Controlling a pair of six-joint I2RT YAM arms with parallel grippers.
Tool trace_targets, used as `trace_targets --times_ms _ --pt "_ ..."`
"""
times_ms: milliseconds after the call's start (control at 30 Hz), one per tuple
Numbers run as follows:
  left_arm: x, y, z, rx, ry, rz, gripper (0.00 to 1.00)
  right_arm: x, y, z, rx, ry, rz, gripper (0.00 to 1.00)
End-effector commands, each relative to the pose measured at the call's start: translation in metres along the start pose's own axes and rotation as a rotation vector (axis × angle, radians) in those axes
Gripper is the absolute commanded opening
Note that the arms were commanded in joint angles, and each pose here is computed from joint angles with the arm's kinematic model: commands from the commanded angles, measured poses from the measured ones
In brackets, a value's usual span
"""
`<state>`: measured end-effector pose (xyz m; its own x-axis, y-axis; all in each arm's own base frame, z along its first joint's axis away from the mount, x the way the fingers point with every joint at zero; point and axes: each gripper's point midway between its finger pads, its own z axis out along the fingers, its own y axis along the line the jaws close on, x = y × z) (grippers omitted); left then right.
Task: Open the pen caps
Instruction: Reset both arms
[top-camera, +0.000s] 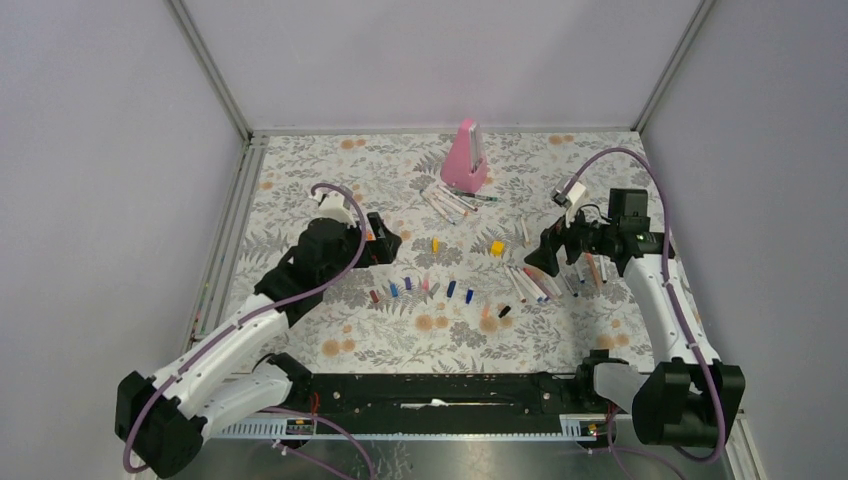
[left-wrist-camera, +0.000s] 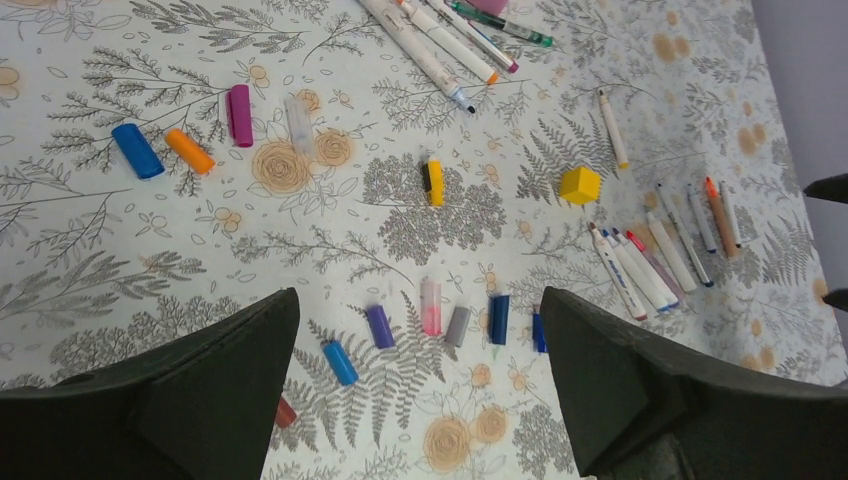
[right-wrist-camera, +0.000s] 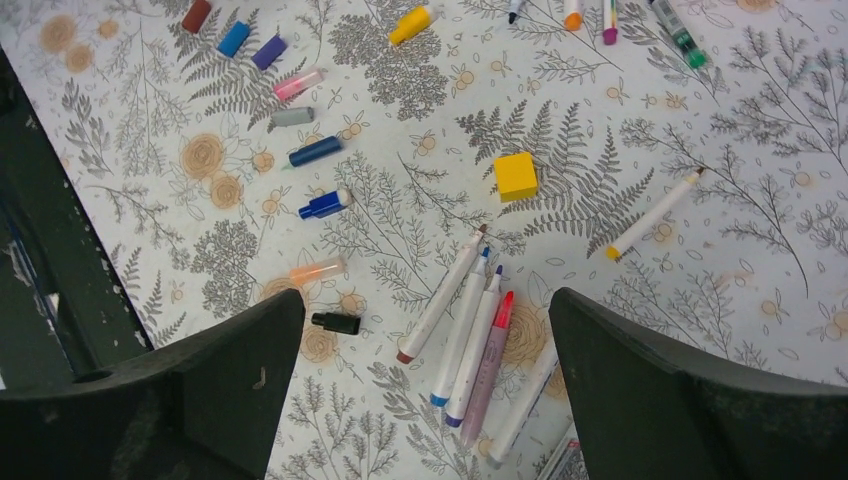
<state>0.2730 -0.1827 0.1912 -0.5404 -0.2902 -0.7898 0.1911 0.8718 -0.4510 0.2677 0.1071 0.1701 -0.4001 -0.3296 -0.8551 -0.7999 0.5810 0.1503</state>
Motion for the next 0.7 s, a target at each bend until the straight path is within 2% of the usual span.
trace_targets --times_ms 0,267,667 --pt "-0.030 -0.018 0.022 0.041 -0.083 -0.036 0.99 -0.008 0.004 0.011 -0.100 -0.086 -0.172 1.00" --pt "-0.027 -0.021 0.074 0.007 0.024 0.008 0.99 -0.009 -0.019 0.029 -0.135 -0.054 -0.117 1.00" --pt "-0.029 -0.030 0.130 0.086 0.094 -0.062 0.99 0.024 -0.028 0.030 -0.070 0.037 -0.052 0.99"
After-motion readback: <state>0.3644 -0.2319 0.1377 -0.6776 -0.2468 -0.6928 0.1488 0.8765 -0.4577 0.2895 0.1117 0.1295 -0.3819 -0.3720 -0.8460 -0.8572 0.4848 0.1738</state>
